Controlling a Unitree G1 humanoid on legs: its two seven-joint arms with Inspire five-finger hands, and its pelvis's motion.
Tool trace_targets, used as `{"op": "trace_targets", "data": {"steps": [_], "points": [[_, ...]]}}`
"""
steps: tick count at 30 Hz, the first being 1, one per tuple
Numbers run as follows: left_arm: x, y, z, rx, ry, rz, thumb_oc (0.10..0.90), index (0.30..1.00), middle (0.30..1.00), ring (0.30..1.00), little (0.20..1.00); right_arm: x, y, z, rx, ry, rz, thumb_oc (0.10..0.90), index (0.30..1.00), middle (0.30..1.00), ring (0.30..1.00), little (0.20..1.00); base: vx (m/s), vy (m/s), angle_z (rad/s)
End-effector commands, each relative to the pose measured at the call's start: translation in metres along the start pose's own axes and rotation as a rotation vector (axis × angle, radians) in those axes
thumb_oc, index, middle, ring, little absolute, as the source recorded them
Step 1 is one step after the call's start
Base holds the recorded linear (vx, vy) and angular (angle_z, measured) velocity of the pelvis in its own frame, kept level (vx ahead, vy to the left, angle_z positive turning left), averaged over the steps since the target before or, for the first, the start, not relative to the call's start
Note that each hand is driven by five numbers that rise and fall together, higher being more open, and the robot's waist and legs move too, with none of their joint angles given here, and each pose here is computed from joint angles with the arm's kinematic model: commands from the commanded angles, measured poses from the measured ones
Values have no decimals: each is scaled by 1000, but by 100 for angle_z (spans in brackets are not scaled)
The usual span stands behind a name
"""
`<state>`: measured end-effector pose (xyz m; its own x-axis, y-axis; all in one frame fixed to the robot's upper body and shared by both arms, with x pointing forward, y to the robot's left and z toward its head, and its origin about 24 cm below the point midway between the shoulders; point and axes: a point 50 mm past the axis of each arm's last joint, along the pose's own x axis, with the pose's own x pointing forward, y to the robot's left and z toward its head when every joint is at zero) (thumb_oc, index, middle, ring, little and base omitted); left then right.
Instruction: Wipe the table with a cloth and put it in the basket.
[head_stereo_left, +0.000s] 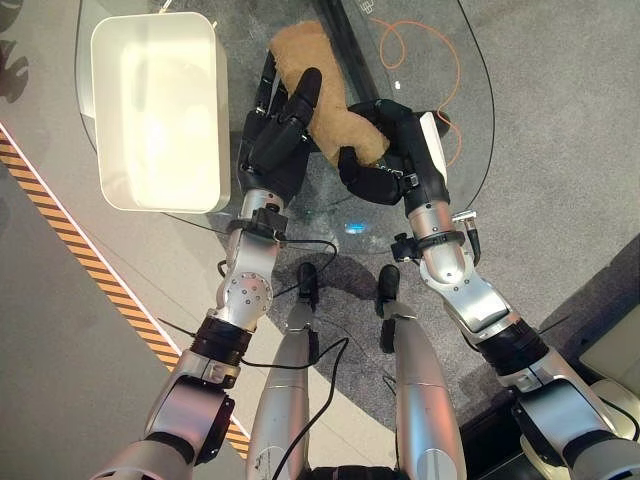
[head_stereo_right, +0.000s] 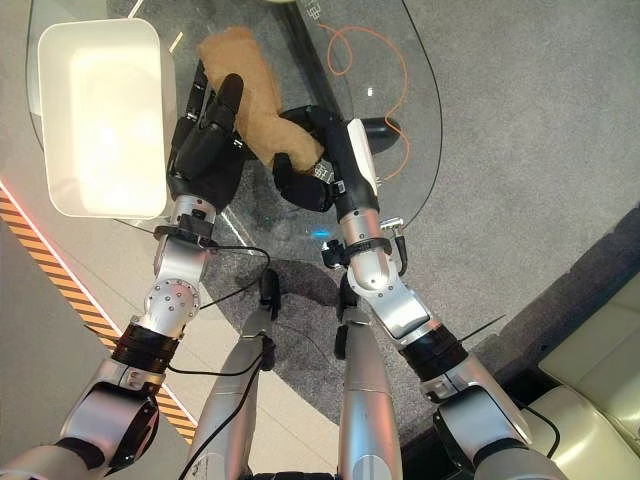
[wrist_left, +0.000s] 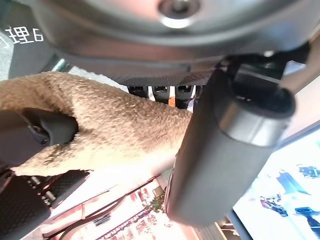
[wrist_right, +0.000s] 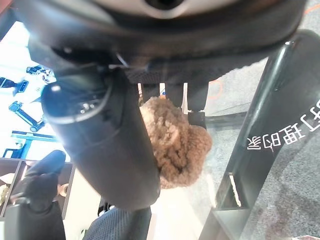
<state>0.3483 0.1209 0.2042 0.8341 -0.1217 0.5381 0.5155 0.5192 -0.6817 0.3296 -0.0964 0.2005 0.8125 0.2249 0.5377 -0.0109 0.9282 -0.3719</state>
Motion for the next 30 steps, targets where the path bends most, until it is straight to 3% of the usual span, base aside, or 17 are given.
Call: {"op": "trace_targets", "data": {"steps": [1,18,19,20,21,22,30], "points": [[12,-72,38,7,-220,-377,100,300,300,300,200,13,7,92,93,-433,48,100,300,300,300,200,0,0,0],[11,-72,38,4,-221,-387,100,300,300,300,200,12,9,93,98,-437,53,100,300,300,300,200,0,0,0],[10,-71,38,4,-223,-386,100,300,300,300,200,12,9,92,100,-436,52,177,366,366,366,277,0,0,0],[10,-72,38,4,-224,-386,100,300,300,300,200,12,9,92,101,-432,51,364,526,526,526,464,0,0,0],[10,-71,38,6,-227,-382,100,300,300,300,200,12,9,92,106,-430,49,638,761,761,761,738,0,0,0],[10,-71,38,6,-231,-380,100,300,300,300,200,12,9,92,112,-429,50,800,900,900,900,900,0,0,0],[9,-70,44,2,-283,-360,100,300,300,300,200,11,8,92,115,-433,34,800,900,900,900,900,0,0,0]]}}
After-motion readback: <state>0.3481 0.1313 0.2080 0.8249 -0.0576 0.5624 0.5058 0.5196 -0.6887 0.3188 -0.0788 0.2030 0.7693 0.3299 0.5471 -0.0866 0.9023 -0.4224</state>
